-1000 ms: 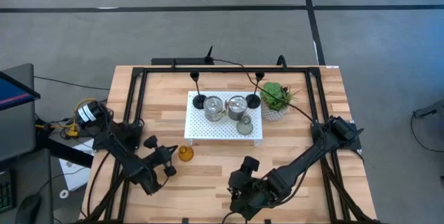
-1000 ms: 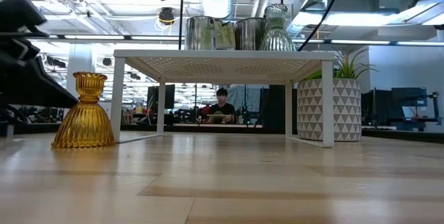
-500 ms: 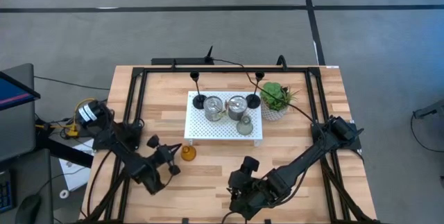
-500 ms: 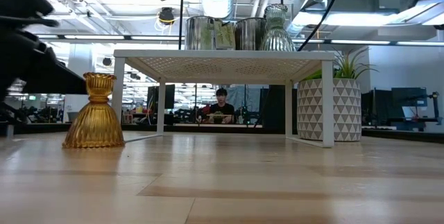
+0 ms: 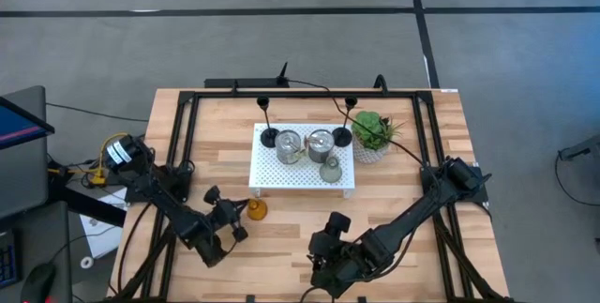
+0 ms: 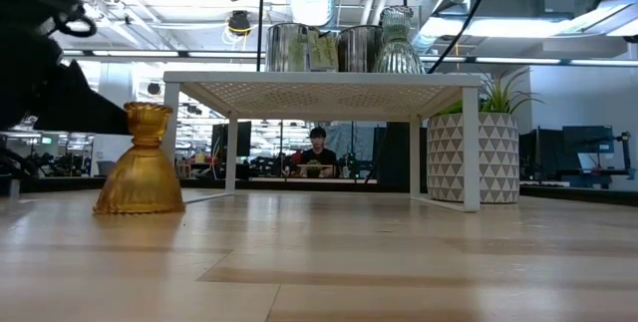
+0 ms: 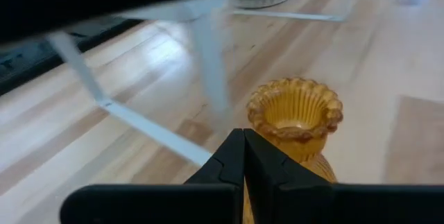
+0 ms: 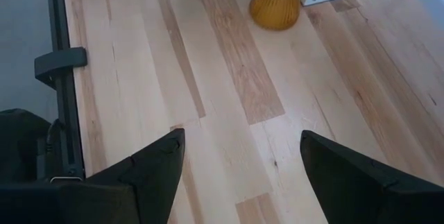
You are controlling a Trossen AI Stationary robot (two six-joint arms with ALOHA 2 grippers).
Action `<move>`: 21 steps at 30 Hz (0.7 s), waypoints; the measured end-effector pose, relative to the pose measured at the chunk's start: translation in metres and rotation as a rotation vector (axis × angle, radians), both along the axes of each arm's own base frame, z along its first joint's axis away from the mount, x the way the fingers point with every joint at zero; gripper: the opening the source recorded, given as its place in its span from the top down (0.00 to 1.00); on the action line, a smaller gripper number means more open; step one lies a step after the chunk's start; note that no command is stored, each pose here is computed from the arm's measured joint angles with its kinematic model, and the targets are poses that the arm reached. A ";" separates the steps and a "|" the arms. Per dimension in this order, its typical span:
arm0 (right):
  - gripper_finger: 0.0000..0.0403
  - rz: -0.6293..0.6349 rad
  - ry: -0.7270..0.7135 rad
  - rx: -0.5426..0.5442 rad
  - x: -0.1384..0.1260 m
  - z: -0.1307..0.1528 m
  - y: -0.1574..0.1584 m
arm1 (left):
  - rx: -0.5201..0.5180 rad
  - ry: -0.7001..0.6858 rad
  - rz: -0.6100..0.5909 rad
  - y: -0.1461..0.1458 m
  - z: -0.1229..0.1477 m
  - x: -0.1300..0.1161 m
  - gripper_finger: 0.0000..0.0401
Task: Pick & Place candle stick holders
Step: Put the yellow candle holder on the shelf
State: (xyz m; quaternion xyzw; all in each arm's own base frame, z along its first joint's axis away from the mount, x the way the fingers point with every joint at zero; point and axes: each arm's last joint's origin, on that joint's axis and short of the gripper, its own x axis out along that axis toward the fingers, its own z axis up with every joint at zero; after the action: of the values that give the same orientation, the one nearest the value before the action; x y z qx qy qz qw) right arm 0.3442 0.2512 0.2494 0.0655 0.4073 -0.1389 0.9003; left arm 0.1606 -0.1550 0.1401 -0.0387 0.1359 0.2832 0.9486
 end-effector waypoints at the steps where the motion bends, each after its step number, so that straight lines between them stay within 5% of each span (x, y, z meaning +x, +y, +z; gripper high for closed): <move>1: 0.32 0.000 0.000 0.000 0.000 0.000 0.000 | -0.005 -0.009 -0.012 -0.003 0.001 0.002 0.99; 13: 0.32 0.017 0.004 -0.014 0.000 0.000 0.000 | -0.006 0.012 -0.185 -0.026 0.011 0.010 0.99; 21: 0.32 0.092 0.019 -0.093 0.000 0.000 0.000 | -0.029 0.151 -0.439 -0.047 0.008 -0.010 0.99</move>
State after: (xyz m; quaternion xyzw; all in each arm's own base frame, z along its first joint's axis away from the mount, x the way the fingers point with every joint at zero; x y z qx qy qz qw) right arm 0.3443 0.2508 0.2496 0.0037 0.4113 -0.1169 0.9040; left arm 0.1510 -0.2015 0.1482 -0.0007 0.2157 0.0702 0.9739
